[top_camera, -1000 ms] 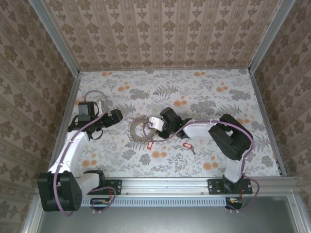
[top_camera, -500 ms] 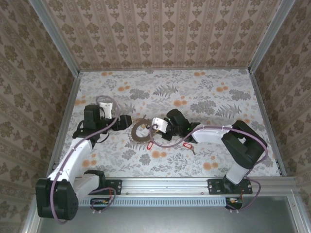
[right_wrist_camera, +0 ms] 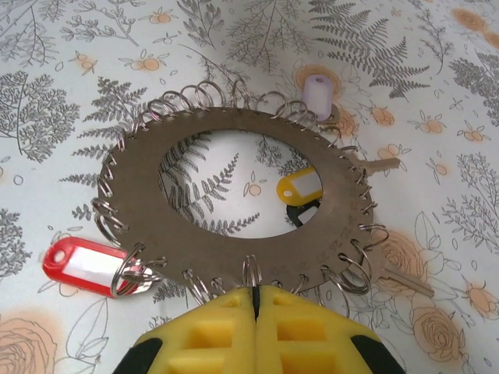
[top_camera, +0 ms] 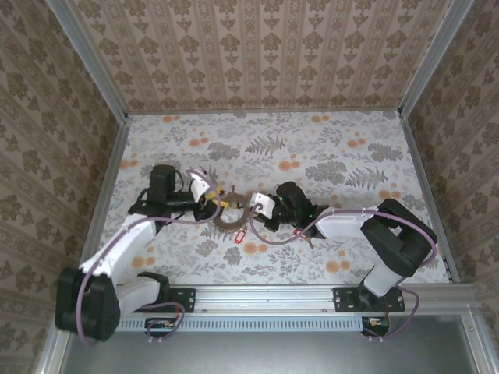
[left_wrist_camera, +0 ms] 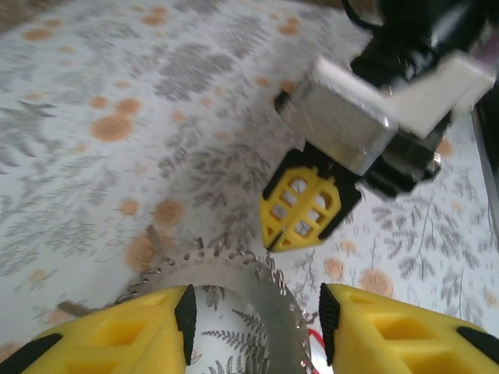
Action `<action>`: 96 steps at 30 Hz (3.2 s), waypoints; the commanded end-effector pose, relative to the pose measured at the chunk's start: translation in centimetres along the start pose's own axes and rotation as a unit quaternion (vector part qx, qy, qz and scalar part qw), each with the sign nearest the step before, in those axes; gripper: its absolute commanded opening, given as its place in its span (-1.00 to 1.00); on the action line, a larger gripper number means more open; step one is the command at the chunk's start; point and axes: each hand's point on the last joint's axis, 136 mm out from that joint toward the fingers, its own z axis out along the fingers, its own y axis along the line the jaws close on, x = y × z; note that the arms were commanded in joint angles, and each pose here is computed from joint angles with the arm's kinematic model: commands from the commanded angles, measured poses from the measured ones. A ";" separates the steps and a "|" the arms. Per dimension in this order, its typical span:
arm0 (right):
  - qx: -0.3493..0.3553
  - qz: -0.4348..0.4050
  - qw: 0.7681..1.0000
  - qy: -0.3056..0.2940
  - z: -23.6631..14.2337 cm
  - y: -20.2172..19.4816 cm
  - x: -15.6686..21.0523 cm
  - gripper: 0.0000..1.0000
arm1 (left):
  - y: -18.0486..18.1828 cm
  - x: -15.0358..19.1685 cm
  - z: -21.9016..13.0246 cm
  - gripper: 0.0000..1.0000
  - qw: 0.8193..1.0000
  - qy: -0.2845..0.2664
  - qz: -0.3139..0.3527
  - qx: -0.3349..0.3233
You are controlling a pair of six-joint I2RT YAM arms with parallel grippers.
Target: Put the keys on the keyring
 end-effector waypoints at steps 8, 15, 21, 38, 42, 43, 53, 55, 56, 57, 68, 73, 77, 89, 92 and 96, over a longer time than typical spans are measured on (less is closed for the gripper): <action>0.035 0.044 0.997 -0.056 -0.2 -0.8 0.7 -1.00 | -0.7 2.7 5.5 -0.05 0.971 0.090 0.196 0.101; 0.033 0.072 0.996 -0.041 -0.2 -0.2 2.8 -0.86 | -0.3 4.0 5.7 -0.09 0.964 0.127 0.207 0.112; -0.003 0.058 0.998 0.004 0.3 1.1 5.1 -0.71 | 0.0 4.4 4.7 -0.07 0.965 0.135 0.202 0.098; -0.048 0.003 0.998 0.030 -0.3 1.2 4.9 -0.54 | -0.1 5.6 4.0 -0.06 0.959 0.161 0.217 0.081; -0.037 -0.006 0.999 0.031 0.3 0.5 4.7 -0.54 | 0.0 5.8 4.0 -0.07 0.960 0.165 0.215 0.076; -0.036 -0.009 0.999 0.033 0.5 0.3 4.6 -0.54 | 0.6 6.0 3.6 -0.07 0.962 0.167 0.207 0.068; -0.062 -0.023 0.996 0.058 1.0 1.1 5.2 -0.52 | 0.9 6.3 3.0 -0.07 0.965 0.167 0.194 0.054; -0.066 -0.023 0.996 0.062 1.1 1.3 5.3 -0.50 | 0.9 6.3 3.0 -0.06 0.965 0.168 0.192 0.053; -0.069 -0.022 0.995 0.064 1.1 1.4 5.4 -0.48 | 1.0 6.3 3.0 -0.06 0.966 0.168 0.192 0.052; -0.069 -0.022 0.995 0.066 1.1 1.5 5.5 -0.47 | 1.0 6.4 3.0 -0.06 0.966 0.169 0.190 0.052; -0.063 -0.021 0.996 0.064 1.9 1.3 5.0 -0.49 | 1.0 6.4 3.0 -0.06 0.967 0.167 0.185 0.051; -0.056 -0.013 0.996 0.061 2.0 1.2 4.9 -0.57 | 0.9 6.4 3.0 -0.06 0.967 0.167 0.183 0.051; -0.046 -0.014 0.997 0.054 1.1 0.8 3.9 -0.67 | 0.6 6.3 2.9 -0.05 0.965 0.177 0.186 0.059; -0.043 -0.012 0.997 0.063 -0.2 1.1 4.7 -0.47 | -0.1 6.5 3.3 -0.04 0.961 0.178 0.199 0.070; -0.032 -0.007 0.998 0.056 -0.4 0.5 4.4 -0.35 | -0.1 6.5 3.3 -0.05 0.961 0.178 0.199 0.070; -0.032 -0.016 0.998 0.056 -0.1 0.2 4.0 -0.37 | -0.1 6.5 3.3 -0.05 0.961 0.177 0.202 0.069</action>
